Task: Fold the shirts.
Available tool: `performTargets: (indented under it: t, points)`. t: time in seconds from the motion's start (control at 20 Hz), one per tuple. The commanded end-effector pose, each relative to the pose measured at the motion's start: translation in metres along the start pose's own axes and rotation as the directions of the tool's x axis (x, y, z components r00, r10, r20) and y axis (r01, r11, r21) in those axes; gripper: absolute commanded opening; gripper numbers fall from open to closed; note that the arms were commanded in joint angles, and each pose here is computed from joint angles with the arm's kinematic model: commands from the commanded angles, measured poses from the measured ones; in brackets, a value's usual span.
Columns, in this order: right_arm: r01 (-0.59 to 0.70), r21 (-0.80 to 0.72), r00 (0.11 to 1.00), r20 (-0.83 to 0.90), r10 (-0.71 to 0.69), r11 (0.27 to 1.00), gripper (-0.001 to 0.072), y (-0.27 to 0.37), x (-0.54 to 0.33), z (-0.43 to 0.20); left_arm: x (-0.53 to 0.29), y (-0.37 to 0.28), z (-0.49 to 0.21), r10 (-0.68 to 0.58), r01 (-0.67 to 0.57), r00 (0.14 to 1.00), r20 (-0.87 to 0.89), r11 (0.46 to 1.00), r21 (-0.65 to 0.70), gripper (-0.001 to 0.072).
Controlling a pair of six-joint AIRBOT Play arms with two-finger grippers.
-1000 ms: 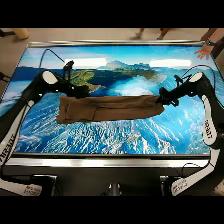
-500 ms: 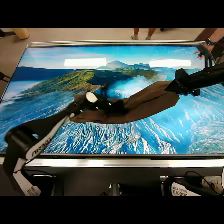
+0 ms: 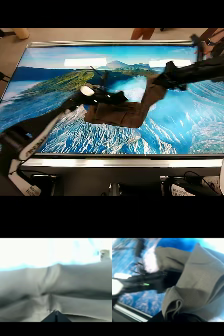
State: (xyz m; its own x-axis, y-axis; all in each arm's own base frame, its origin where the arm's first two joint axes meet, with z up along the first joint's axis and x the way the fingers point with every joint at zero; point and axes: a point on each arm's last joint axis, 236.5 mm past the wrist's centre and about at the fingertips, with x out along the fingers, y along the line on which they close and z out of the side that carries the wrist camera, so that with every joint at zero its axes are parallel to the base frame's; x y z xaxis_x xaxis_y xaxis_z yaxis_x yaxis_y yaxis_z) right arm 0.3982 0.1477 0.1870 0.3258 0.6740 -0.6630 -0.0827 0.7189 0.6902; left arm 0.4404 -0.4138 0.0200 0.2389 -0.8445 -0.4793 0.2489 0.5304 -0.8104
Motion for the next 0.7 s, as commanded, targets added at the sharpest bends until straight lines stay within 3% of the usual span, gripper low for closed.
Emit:
performTargets:
  t: [0.0,0.15,0.25,0.3,0.35,0.4,0.5,0.55,0.65]
  points:
    - [-0.143,-0.025,0.99,-0.004,0.143,0.989,0.0021,0.052,0.091,0.009,-0.133,0.03,0.079,0.21,-0.233,0.963,0.171,0.964,0.125,0.0022]
    - [-0.225,0.054,0.968,-0.104,0.23,0.973,0.0022,0.075,0.205,-0.022,-0.263,0.015,0.127,0.252,-0.315,0.889,0.383,0.943,0.111,0.0023]
    - [-0.252,0.184,0.938,-0.196,0.287,0.95,0.0027,0.074,0.275,-0.059,-0.317,-0.003,0.132,0.25,-0.336,0.853,0.458,0.935,0.115,0.0023]
    - [-0.294,0.249,0.913,-0.212,0.348,0.923,0.0229,0.077,0.297,-0.07,-0.331,-0.01,0.128,0.25,-0.341,0.848,0.468,0.932,0.121,0.0023]
    - [-0.354,0.307,0.881,-0.208,0.425,0.883,0.0612,0.081,0.309,-0.072,-0.339,-0.015,0.122,0.257,-0.352,0.849,0.461,0.926,0.133,0.0023]
    - [-0.408,0.341,0.85,-0.196,0.489,0.847,0.0652,0.083,0.307,-0.066,-0.342,-0.013,0.114,0.282,-0.377,0.852,0.44,0.915,0.145,0.0023]
    - [-0.431,0.348,0.823,-0.226,0.52,0.833,0.0652,0.072,0.278,-0.054,-0.34,0.003,0.094,0.36,-0.44,0.859,0.363,0.883,0.165,0.0023]
    - [-0.413,0.321,0.822,-0.272,0.5,0.853,0.0652,0.057,0.257,-0.052,-0.34,0.012,0.087,0.394,-0.466,0.855,0.336,0.869,0.167,0.0023]
    - [-0.249,0.237,0.87,-0.371,0.324,0.939,0.0652,-0.003,0.208,-0.05,-0.336,0.029,0.08,0.429,-0.49,0.849,0.309,0.858,0.155,0.0023]
